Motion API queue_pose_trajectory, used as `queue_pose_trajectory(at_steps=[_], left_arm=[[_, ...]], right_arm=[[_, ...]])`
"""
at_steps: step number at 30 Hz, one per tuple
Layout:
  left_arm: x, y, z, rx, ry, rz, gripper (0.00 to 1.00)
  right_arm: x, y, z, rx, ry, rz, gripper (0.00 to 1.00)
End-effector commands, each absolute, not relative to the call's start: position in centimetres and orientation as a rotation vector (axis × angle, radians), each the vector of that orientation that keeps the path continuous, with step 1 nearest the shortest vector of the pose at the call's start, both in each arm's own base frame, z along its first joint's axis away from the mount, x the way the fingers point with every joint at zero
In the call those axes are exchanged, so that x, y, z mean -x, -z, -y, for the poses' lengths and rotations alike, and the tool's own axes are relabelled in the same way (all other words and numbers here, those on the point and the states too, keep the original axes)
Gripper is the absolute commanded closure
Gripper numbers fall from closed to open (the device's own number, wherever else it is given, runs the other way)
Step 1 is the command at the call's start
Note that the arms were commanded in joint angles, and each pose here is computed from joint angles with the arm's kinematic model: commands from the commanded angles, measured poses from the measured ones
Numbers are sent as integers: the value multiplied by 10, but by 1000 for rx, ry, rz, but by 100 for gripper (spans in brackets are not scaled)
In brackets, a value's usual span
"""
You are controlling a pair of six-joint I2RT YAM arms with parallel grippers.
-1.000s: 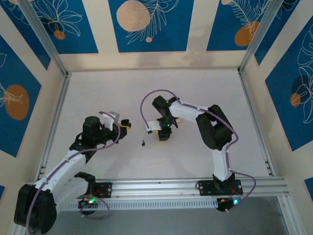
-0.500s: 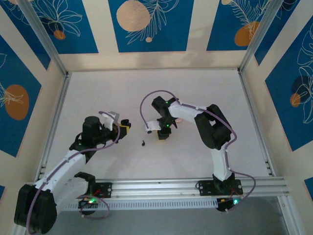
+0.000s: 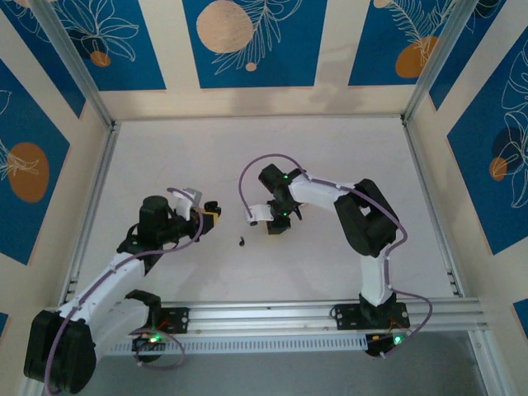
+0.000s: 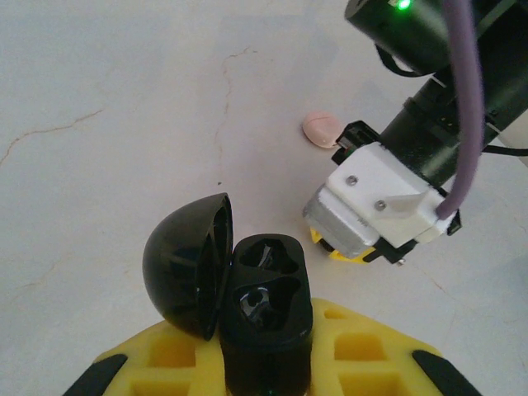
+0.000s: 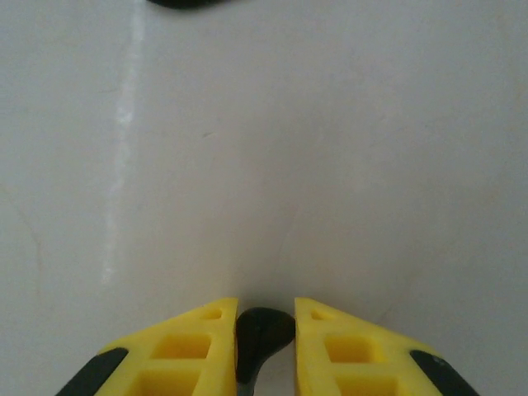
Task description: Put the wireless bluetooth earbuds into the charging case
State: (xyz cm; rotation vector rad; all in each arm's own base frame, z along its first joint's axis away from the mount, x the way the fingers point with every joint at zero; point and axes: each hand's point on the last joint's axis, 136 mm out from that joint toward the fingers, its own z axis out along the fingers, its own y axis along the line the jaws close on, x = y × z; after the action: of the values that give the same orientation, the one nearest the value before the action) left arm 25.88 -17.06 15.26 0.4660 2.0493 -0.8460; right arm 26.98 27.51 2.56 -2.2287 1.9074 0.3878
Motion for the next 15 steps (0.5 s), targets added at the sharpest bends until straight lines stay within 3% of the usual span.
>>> queue_pose_trajectory(at_steps=[1,15], left_arm=[[-257,-158,174,-518,873,-2019,81],[-247,-178,209,-703,889,-1706,83]], right_arm=[[-274,-63,-285,2050,-490,-1870,81],[-273,-179,-270,1387,-997,-1625,83]])
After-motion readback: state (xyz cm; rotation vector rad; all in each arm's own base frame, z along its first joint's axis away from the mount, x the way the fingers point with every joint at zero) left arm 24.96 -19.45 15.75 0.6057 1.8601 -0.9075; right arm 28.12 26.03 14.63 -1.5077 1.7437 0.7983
